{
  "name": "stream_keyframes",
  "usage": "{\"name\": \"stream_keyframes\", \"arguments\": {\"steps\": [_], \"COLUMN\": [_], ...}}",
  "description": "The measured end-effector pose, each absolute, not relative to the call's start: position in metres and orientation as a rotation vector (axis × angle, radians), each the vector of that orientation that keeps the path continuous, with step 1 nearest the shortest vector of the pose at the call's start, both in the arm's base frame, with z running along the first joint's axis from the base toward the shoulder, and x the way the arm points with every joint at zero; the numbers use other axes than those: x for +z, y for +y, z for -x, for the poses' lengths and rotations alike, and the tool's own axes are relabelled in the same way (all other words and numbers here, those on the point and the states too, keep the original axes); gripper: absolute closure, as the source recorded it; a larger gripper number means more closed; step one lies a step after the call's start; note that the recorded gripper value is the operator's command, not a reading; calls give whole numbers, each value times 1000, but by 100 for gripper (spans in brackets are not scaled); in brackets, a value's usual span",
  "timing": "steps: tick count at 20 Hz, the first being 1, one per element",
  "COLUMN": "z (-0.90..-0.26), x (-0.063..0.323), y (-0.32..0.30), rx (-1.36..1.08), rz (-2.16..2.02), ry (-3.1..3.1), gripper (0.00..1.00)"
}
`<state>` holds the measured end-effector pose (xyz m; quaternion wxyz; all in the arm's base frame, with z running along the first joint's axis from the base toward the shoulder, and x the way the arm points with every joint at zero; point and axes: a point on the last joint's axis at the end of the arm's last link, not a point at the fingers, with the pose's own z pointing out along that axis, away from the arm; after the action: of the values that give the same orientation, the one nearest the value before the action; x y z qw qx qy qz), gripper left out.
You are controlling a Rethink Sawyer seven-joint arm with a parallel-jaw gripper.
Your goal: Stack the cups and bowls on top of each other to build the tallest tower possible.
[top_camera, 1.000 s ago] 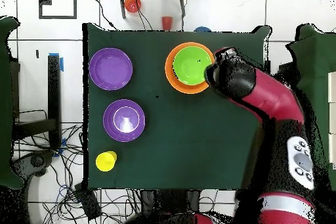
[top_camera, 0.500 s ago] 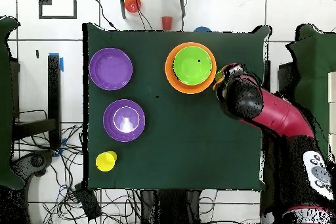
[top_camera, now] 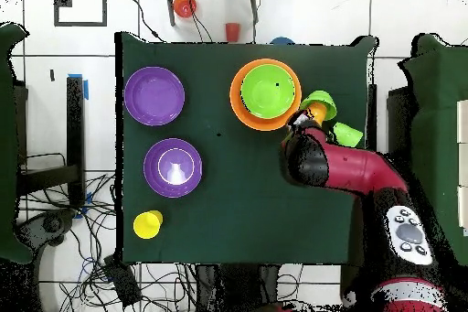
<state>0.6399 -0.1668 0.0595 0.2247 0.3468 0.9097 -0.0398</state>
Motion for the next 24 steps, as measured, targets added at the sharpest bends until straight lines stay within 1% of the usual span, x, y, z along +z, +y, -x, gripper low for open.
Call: {"name": "stream_keyframes", "arguments": {"steps": [3,6,17,24], "z": [-625,-615,-562,-545], "x": [46,37,-5,-16], "y": [-146,-139,-145,-149], "rx": [-110,-89,-136,-161], "rz": [-802,-725,-622,-592], "ry": [2510,2500,2541,2581], "gripper": [0,0,0,0]}}
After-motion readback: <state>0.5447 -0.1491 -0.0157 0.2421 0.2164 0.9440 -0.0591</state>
